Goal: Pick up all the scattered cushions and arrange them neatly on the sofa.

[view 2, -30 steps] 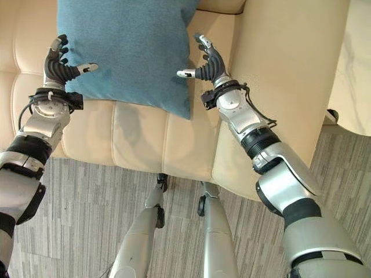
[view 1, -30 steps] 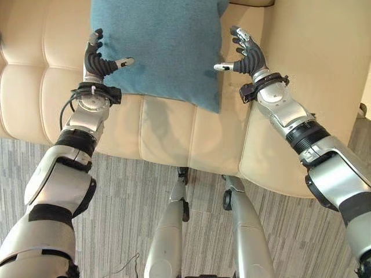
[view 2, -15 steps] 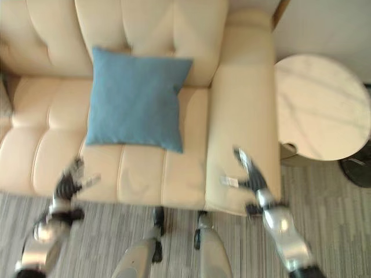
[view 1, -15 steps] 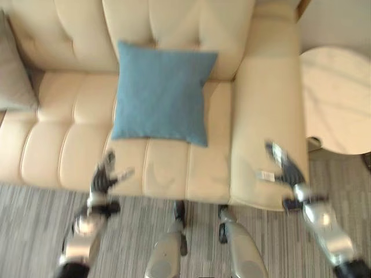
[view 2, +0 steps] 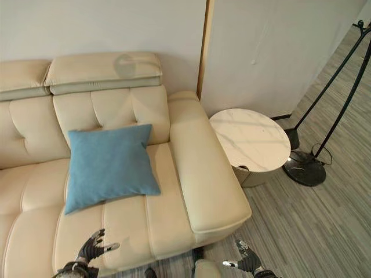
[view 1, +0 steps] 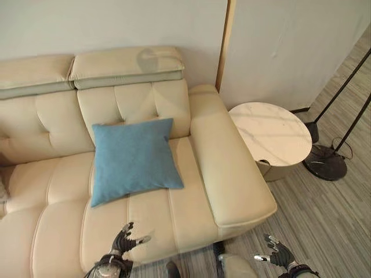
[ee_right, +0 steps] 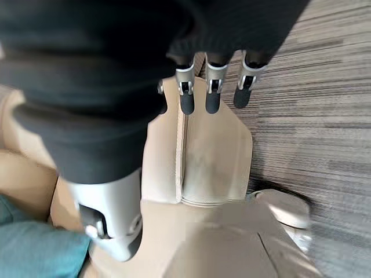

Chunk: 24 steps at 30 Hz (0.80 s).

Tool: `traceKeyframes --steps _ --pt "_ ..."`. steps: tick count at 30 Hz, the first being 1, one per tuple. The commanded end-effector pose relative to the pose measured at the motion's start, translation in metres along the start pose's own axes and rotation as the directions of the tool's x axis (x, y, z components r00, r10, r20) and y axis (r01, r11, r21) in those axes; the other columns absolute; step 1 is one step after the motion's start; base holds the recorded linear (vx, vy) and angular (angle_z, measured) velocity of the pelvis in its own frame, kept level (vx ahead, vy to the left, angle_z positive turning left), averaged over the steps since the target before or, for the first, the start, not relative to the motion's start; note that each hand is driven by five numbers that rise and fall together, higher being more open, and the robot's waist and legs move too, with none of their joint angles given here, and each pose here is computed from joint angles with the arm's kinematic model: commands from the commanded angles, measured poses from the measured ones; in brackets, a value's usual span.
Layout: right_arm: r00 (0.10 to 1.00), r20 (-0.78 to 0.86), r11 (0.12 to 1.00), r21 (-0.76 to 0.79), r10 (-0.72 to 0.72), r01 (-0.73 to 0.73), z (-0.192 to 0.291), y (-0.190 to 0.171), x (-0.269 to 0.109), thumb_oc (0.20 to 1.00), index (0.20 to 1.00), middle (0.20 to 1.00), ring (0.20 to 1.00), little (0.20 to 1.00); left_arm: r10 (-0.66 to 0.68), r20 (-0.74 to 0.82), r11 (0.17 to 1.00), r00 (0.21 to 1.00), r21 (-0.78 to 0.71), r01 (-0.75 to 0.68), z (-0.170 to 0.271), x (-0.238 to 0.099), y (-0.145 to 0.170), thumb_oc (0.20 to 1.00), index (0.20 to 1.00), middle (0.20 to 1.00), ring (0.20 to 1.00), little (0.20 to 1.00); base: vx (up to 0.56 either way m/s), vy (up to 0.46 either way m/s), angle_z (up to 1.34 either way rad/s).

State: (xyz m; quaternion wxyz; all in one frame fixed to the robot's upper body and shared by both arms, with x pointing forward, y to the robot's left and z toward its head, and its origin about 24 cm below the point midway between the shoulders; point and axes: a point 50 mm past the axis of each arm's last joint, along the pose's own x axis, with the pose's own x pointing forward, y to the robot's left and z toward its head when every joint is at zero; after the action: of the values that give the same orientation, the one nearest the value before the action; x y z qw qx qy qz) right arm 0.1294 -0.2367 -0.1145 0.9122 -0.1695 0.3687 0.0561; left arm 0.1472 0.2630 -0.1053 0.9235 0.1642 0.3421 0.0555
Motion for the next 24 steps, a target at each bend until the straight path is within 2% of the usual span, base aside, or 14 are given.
traceKeyframes --steps 1,7,12,24 --pt "0.985 0.164 0.999 -0.023 -0.045 0.05 0.039 -0.012 0.008 1.0 1.0 1.0 1.0 1.0 0.08 0.059 0.996 0.995 0.03 -0.082 0.011 0.002 0.023 1.0 1.0 1.0 1.0 1.0 -0.23 -0.23 -0.03" --pt "0.981 0.185 0.997 -0.038 -0.052 0.061 0.047 -0.016 0.01 1.0 1.0 1.0 1.0 1.0 0.086 0.068 0.996 0.994 0.007 -0.087 0.014 0.003 0.02 1.0 1.0 1.0 1.0 1.0 -0.17 -0.177 -0.13" --pt "0.976 0.2 0.991 -0.08 -0.09 0.108 0.052 -0.034 0.008 1.0 1.0 1.0 1.0 1.0 0.061 0.102 0.998 0.993 -0.004 -0.061 0.023 0.006 0.014 1.0 1.0 1.0 1.0 1.0 -0.22 -0.07 -0.02" --pt "0.992 0.117 0.997 -0.048 -0.053 0.059 0.03 -0.02 0.006 1.0 1.0 1.0 1.0 1.0 0.078 0.057 0.996 0.995 -0.039 -0.076 0.008 -0.001 0.019 1.0 1.0 1.0 1.0 1.0 0.01 0.057 0.05"
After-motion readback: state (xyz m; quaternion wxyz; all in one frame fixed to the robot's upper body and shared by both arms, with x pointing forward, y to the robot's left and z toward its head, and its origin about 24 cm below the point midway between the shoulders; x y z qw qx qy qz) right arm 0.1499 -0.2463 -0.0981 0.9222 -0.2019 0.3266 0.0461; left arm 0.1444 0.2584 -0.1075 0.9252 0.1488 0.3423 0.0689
